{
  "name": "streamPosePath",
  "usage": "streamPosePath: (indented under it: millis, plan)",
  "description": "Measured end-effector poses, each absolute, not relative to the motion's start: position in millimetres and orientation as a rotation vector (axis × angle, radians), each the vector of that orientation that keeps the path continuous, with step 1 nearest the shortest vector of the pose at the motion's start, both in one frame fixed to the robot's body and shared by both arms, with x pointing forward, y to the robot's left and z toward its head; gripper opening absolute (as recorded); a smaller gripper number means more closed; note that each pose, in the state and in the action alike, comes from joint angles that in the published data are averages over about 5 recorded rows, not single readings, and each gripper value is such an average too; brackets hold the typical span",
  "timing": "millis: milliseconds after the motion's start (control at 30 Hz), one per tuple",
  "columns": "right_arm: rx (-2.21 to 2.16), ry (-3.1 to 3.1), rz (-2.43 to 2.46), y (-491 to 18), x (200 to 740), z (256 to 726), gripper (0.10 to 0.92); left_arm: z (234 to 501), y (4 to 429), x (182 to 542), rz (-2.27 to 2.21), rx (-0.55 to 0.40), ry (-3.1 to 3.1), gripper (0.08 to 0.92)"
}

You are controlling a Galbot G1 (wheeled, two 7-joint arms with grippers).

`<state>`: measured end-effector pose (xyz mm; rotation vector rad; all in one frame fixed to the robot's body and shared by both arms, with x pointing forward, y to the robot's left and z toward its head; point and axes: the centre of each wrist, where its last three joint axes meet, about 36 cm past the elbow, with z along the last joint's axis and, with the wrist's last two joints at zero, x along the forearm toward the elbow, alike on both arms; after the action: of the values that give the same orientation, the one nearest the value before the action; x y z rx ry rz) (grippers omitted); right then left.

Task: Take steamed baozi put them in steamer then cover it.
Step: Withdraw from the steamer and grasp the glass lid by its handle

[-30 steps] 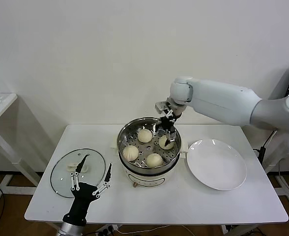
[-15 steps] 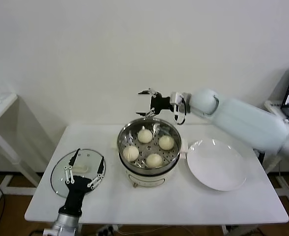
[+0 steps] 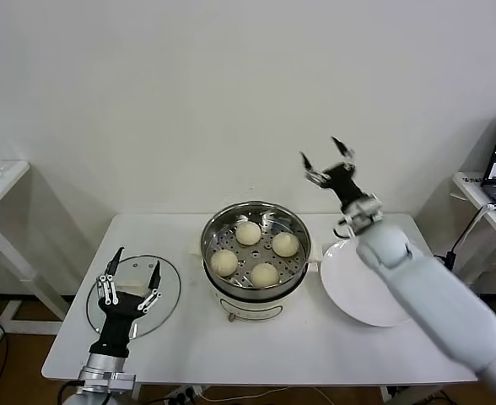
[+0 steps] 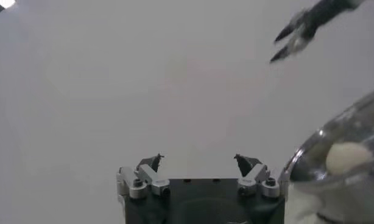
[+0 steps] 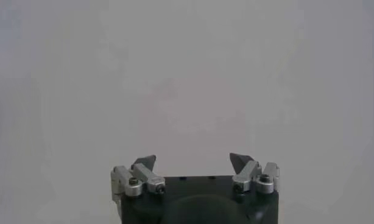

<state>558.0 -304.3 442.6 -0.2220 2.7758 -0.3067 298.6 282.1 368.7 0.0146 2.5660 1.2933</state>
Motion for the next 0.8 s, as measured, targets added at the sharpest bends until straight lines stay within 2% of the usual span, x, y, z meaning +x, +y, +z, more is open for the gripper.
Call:
streamPosePath:
  millis: [367,600,800]
  plan:
    - [0.130,2.901,-0.126,-337,464,354,0.823,326,330,306,1.847,0.097,2.379,0.823]
    - [0.226,2.948,-0.107,-344,425,327,0.823,301,353,314,2.106,0.155,2.265,0.823]
    - [0.260,2.977,-0.108,-342,407,312,0.823,282,364,324,2.194,0.163,2.208,0.823]
